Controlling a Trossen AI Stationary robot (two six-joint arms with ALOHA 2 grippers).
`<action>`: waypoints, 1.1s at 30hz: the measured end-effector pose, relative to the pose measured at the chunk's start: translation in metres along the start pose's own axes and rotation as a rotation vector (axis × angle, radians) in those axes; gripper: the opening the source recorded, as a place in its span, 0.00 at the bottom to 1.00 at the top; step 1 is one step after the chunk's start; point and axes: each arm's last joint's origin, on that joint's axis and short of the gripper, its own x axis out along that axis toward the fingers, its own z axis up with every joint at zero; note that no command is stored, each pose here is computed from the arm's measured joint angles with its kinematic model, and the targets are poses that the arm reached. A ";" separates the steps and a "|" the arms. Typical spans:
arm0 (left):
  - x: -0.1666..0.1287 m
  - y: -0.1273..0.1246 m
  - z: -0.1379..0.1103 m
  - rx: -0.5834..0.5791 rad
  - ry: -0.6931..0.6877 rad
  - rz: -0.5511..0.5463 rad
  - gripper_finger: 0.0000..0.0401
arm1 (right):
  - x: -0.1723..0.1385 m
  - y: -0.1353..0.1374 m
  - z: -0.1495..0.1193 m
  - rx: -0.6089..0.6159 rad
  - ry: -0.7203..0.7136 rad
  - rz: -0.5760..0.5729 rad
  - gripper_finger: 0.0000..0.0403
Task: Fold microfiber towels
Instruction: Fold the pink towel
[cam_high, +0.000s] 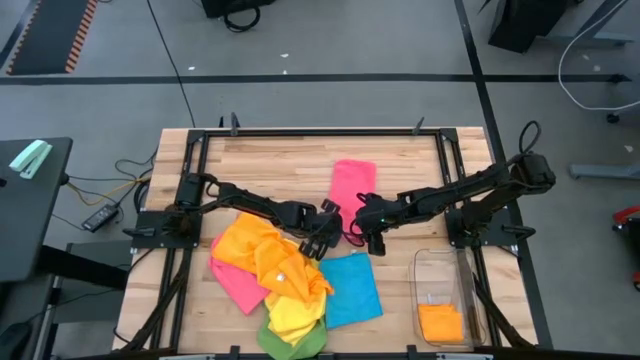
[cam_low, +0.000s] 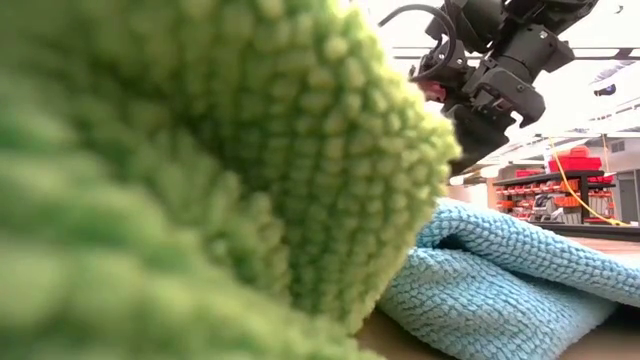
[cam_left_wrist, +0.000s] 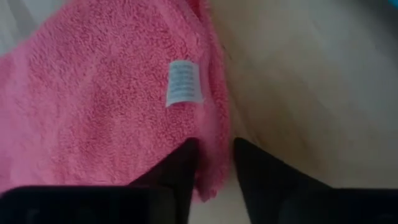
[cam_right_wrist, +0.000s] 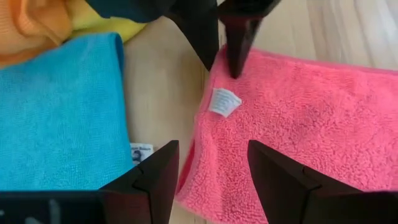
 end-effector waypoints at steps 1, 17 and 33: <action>0.000 0.000 0.000 -0.009 0.001 -0.003 0.21 | 0.000 0.000 0.001 -0.006 -0.007 0.001 0.50; -0.026 -0.026 0.014 -0.174 -0.027 -0.109 0.02 | 0.012 -0.001 -0.024 0.037 -0.228 0.031 0.50; -0.042 0.012 0.000 -0.407 -0.056 -0.157 0.05 | 0.013 0.048 -0.040 -0.144 -0.226 -0.078 0.50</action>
